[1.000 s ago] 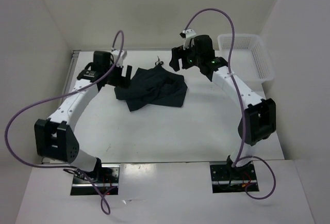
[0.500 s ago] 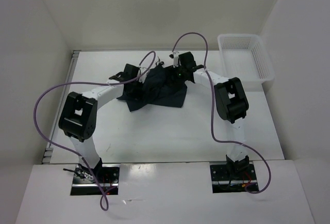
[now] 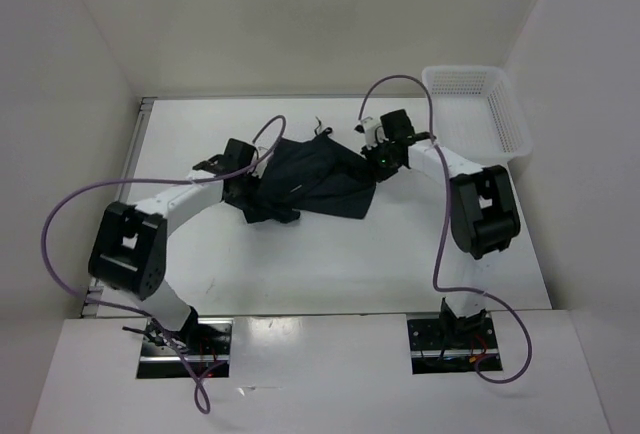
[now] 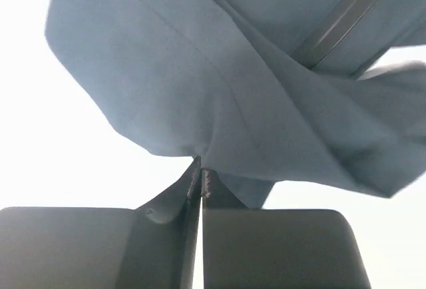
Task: Fold and stack the shorts
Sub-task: Move the shorts to the center of the board, then flatten the shorts out
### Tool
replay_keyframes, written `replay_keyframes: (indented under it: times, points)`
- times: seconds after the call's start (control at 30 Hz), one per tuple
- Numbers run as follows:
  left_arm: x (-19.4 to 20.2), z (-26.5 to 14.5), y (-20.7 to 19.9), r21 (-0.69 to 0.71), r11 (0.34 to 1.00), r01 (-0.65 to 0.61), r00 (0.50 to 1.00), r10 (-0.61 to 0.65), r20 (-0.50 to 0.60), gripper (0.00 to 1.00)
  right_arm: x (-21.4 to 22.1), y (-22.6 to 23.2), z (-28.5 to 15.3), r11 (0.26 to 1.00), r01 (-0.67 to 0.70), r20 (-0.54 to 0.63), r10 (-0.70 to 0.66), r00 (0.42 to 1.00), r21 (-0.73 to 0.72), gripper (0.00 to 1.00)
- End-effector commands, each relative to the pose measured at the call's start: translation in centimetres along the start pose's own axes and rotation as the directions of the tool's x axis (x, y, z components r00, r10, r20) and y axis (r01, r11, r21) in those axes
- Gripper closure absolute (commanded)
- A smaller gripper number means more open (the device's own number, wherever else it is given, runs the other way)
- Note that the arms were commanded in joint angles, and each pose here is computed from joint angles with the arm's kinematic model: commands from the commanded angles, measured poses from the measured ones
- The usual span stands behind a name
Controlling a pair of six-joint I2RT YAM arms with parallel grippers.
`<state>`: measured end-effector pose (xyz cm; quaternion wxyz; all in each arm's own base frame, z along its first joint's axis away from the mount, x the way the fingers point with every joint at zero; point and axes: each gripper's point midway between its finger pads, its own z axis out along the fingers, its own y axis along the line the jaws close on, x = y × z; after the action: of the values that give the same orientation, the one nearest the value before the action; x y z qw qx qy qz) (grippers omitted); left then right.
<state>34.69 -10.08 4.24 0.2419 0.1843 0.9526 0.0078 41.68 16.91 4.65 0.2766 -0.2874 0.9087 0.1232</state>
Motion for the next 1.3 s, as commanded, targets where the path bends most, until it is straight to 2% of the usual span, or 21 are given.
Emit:
replay_keyframes:
  times: [0.0,0.07,0.1,0.13,0.17,0.2,0.23,0.27,0.3,0.33,0.4,0.5,0.57,0.7,0.93,1.0,1.03,1.07,1.1,1.17,1.27]
  points:
    - [0.1,-4.9,-0.2,0.036,0.999,0.000,0.999,-0.001,0.032,0.96,0.5,-0.9,-5.4,0.993,0.119,-0.018,-0.119,0.993,0.001,1.00]
    - [0.3,-6.9,-1.4,0.110,0.994,-0.003,0.999,-0.001,0.032,0.84,-1.7,-0.6,-6.6,0.989,0.149,0.033,-0.148,0.988,-0.014,1.00]
    - [0.5,-7.2,-1.4,0.126,0.992,0.008,1.000,-0.011,0.025,0.75,-3.4,-0.6,-7.1,0.989,0.145,0.080,-0.144,0.986,-0.011,0.86]
    - [0.0,-7.8,-1.6,0.155,0.988,0.015,0.999,-0.022,0.040,0.59,-6.6,-0.9,-7.9,0.990,0.143,0.153,-0.141,0.978,0.000,0.61]
    - [0.1,-7.8,-0.9,0.145,0.989,0.034,0.998,-0.040,0.039,0.54,-8.5,-0.2,-7.9,0.989,0.147,0.198,-0.141,0.970,-0.017,0.41]
    - [0.1,-7.8,-0.9,0.145,0.989,0.034,0.998,-0.040,0.039,0.50,-9.6,0.6,-6.4,0.991,0.114,0.209,-0.098,0.973,-0.065,0.34]
    - [0.0,-7.5,-0.9,0.145,0.989,0.034,0.998,-0.040,0.040,0.48,-13.2,0.9,-6.9,0.991,0.124,0.285,-0.102,0.953,-0.060,0.32]
    - [-0.1,-7.5,-1.1,0.156,0.987,0.034,0.998,-0.040,0.041,0.42,-14.2,2.0,-5.8,0.989,0.116,0.291,-0.084,0.953,-0.095,0.32]
    - [0.1,-7.3,-1.1,0.157,0.987,0.035,0.999,-0.040,0.032,0.38,-13.8,1.9,-2.4,0.989,0.025,0.244,0.011,0.970,-0.146,0.32]
    - [-0.7,-7.4,-1.3,0.160,0.987,0.024,0.999,-0.032,0.045,0.34,-16.2,1.9,-2.4,0.986,-0.002,0.276,0.048,0.960,-0.165,0.35]
    - [-1.3,-7.3,-2.5,0.162,0.987,-0.017,0.998,0.007,0.062,0.22,-16.1,1.7,1.3,0.972,-0.100,0.226,0.148,0.963,-0.212,0.38]
    - [-2.1,-6.9,-5.4,0.199,0.976,-0.090,0.995,0.078,0.068,0.09,-15.2,2.9,3.0,0.972,-0.072,0.200,0.118,0.973,-0.224,0.42]
    - [-2.9,-6.9,-8.0,0.236,0.960,-0.152,0.986,0.130,0.107,0.07,-13.0,3.4,3.9,0.964,-0.104,0.140,0.141,0.980,-0.244,0.42]
    - [-1.3,-4.9,-11.1,0.298,0.933,-0.202,0.979,0.194,0.058,0.04,-9.8,4.3,4.5,0.953,-0.135,0.066,0.159,0.985,-0.271,0.42]
    - [1.6,-0.3,-11.1,0.209,0.949,-0.237,0.970,0.241,0.008,0.04,-7.8,7.6,5.3,0.949,-0.090,0.027,0.103,0.994,-0.304,0.45]
    - [1.6,0.3,-10.5,0.167,0.957,-0.239,0.971,0.238,0.022,0.15,-8.0,8.1,5.4,0.947,-0.091,0.031,0.105,0.994,-0.309,0.52]
    - [1.9,0.5,-10.4,0.167,0.957,-0.239,0.971,0.239,0.020,0.20,-8.0,8.1,5.4,0.947,-0.091,0.031,0.105,0.994,-0.309,0.61]
    - [2.0,0.7,-10.5,0.167,0.957,-0.239,0.971,0.238,0.021,0.25,-8.4,7.8,5.3,0.951,-0.096,0.038,0.112,0.993,-0.293,0.79]
    - [2.8,1.0,-10.4,0.169,0.956,-0.239,0.970,0.242,0.001,0.30,-8.6,7.6,5.4,0.955,-0.092,0.048,0.110,0.993,-0.281,0.86]
    - [2.3,1.3,-10.3,0.156,0.958,-0.238,0.971,0.237,0.027,0.61,-9.0,6.8,5.5,0.967,-0.091,0.058,0.108,0.992,-0.237,1.00]
    - [2.1,1.8,-8.8,0.084,0.971,-0.225,0.974,0.223,0.034,1.00,-10.7,6.0,4.0,0.980,-0.054,0.107,0.076,0.991,-0.192,1.00]
